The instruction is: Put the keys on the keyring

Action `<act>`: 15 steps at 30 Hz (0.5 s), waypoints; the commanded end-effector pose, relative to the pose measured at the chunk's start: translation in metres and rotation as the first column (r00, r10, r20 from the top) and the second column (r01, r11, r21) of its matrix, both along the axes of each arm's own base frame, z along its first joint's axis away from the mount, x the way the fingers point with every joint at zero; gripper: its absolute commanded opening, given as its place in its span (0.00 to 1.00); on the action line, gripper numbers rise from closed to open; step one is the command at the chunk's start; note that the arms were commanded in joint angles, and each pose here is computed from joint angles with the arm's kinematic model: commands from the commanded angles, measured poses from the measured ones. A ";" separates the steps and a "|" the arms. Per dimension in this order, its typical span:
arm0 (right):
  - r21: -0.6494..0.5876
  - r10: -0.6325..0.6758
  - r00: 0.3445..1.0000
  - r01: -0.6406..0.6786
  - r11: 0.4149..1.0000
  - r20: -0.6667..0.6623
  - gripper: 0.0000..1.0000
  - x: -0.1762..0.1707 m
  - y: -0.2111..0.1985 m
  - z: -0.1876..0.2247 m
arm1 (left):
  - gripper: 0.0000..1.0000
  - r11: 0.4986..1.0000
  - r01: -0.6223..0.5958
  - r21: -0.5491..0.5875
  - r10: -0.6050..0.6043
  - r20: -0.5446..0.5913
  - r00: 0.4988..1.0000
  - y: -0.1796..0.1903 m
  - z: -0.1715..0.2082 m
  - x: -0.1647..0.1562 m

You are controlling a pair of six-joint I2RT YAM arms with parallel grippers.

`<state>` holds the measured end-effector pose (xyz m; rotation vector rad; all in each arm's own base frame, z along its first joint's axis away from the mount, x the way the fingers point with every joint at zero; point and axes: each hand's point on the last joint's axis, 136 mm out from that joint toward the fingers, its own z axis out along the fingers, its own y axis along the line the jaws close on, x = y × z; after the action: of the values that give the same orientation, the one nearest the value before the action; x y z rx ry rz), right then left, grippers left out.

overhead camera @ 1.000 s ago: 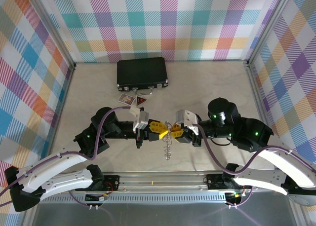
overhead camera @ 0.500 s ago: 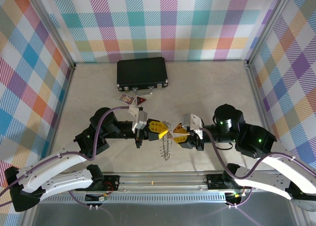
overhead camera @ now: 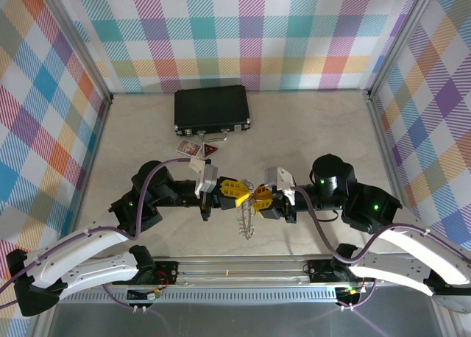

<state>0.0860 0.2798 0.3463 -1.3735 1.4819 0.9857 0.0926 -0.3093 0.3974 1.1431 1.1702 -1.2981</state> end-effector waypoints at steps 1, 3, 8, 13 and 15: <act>0.037 0.024 1.000 -0.024 0.999 -0.002 0.22 -0.002 0.007 0.005 | 0.00 0.998 0.026 -0.064 -0.024 0.045 0.999 0.007 0.017 -0.009; 0.039 0.024 1.000 -0.024 0.999 0.000 0.19 -0.002 0.007 0.005 | 0.00 0.998 0.026 -0.064 -0.023 0.045 0.999 0.007 0.017 -0.009; 0.039 0.015 1.000 -0.016 0.999 0.010 0.07 -0.001 0.005 0.006 | 0.00 0.998 0.018 -0.058 -0.016 0.045 0.999 0.008 0.016 -0.009; 0.030 0.007 1.000 -0.008 1.000 0.022 0.00 -0.001 0.001 0.006 | 0.00 0.999 0.015 -0.046 -0.013 0.042 0.999 0.008 0.014 -0.009; 0.018 0.003 1.000 -0.004 1.000 0.026 0.00 -0.001 -0.001 0.006 | 0.00 0.999 0.015 -0.036 -0.013 0.043 0.999 0.008 0.012 -0.008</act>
<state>0.0870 0.2818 0.3443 -1.3713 1.4794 0.9890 0.0909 -0.3067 0.4002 1.1403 1.1605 -1.2972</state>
